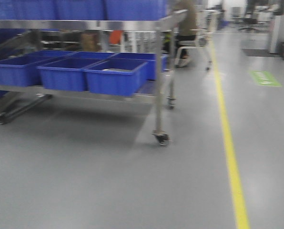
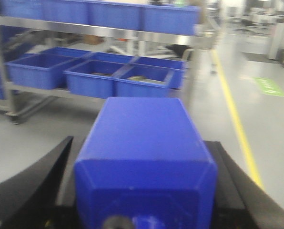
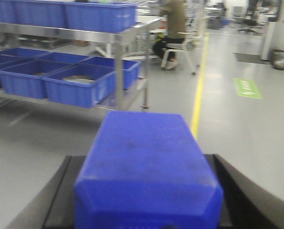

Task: Pick and sort blue part to right shelf
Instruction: 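Drive the base through the aisle holding both blue parts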

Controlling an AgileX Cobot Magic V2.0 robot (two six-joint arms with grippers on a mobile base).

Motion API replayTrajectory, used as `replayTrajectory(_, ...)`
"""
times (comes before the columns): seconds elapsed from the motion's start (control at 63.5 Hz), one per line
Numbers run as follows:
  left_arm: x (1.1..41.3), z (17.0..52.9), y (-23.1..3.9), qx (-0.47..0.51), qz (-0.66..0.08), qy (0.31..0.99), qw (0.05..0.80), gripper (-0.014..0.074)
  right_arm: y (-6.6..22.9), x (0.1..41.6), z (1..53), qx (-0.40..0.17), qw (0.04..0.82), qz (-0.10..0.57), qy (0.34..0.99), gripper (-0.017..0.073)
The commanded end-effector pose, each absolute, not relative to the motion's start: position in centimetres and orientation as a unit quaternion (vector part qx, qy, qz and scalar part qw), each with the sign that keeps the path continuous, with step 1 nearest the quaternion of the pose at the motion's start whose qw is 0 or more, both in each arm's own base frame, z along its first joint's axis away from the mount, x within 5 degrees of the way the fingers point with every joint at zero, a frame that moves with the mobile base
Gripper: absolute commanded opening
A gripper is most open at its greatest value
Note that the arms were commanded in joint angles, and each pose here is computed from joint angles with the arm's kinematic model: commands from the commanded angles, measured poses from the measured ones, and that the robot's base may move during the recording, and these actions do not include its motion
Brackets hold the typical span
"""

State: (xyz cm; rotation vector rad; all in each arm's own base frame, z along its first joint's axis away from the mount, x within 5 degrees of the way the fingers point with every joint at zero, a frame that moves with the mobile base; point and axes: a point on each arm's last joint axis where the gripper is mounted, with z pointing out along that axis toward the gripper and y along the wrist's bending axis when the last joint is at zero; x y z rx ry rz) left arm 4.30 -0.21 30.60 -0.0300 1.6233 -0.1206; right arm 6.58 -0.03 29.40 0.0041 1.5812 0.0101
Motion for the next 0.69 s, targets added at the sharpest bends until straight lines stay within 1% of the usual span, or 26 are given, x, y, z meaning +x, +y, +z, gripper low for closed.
replayTrajectory(0.0,4.21,32.25,-0.21,-0.015,-0.059,0.687,0.724,0.0353,-0.01,6.48,31.17,-0.004,0.742,-0.002,0.671,0.0412)
replayTrajectory(0.677,4.21,32.25,-0.21,-0.015,-0.059,0.687,0.724,0.0353,-0.01,6.48,31.17,-0.004,0.742,-0.002,0.671,0.0412)
